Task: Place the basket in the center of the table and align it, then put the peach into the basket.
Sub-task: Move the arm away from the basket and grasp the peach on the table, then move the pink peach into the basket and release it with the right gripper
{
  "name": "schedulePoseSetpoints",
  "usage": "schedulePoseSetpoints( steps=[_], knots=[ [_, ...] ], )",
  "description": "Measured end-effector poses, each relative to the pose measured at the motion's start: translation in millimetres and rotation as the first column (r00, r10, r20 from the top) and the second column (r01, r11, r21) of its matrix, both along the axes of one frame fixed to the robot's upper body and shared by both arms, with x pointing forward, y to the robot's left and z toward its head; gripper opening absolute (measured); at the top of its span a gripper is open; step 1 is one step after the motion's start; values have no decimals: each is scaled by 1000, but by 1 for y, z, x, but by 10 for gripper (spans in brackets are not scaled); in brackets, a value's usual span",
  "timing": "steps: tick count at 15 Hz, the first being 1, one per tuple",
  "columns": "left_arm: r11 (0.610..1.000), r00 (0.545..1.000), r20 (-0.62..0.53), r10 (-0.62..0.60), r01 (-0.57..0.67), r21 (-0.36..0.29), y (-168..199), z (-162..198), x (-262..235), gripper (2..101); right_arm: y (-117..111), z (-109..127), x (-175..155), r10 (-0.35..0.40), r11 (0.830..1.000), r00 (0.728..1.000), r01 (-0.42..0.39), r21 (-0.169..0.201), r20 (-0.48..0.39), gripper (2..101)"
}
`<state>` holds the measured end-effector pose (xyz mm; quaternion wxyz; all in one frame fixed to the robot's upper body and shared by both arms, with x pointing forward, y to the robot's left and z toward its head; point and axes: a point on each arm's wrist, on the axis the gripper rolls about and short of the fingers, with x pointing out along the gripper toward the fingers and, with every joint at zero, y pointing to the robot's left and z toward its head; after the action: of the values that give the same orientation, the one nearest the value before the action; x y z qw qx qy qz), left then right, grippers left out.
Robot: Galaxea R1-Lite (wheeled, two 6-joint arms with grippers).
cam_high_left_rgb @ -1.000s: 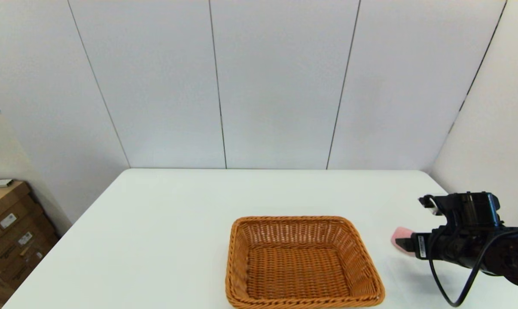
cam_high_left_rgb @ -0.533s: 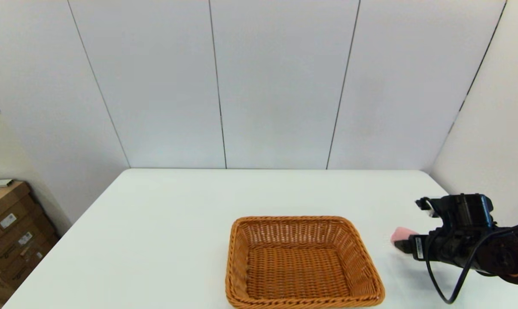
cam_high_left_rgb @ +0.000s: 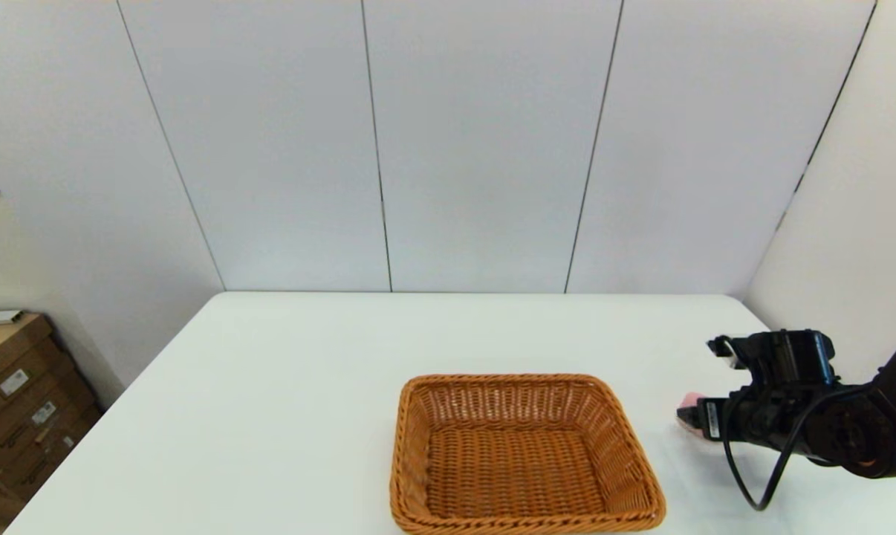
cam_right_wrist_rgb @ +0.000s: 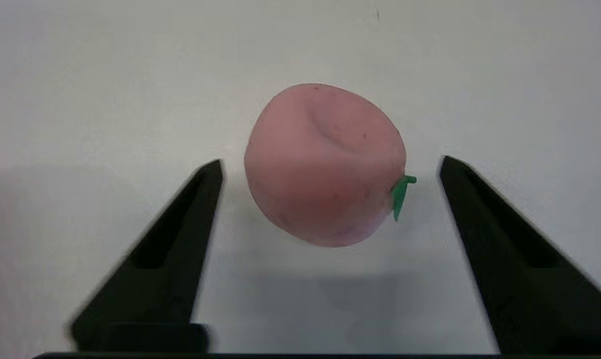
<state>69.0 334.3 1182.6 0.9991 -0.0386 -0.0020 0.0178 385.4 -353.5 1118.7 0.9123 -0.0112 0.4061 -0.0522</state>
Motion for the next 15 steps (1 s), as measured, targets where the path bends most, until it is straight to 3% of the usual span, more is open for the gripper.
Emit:
schedulePoseSetpoints(
  steps=[3,5,6,7,12,15],
  knots=[
    [1000,1000,0,0,0,-1,0,0,0,978,0,-3,3,0,1000,1000,0,-1,24,557],
    [1000,1000,0,0,0,-1,0,0,0,978,0,-5,3,0,1000,1000,0,-1,31,448],
    [1000,1000,0,0,0,-2,0,0,0,978,0,-6,2,0,1000,999,0,-1,39,303],
    [1000,1000,0,0,0,-1,0,0,0,978,0,-6,1,-1,1000,999,1,-1,48,41],
    [1000,1000,0,0,0,-2,0,0,0,978,0,-5,-6,-2,1000,997,3,-5,77,47],
    [1000,1000,0,0,0,-1,0,0,0,978,1,22,-7,3,1000,980,-1,-13,198,47]
  ],
)
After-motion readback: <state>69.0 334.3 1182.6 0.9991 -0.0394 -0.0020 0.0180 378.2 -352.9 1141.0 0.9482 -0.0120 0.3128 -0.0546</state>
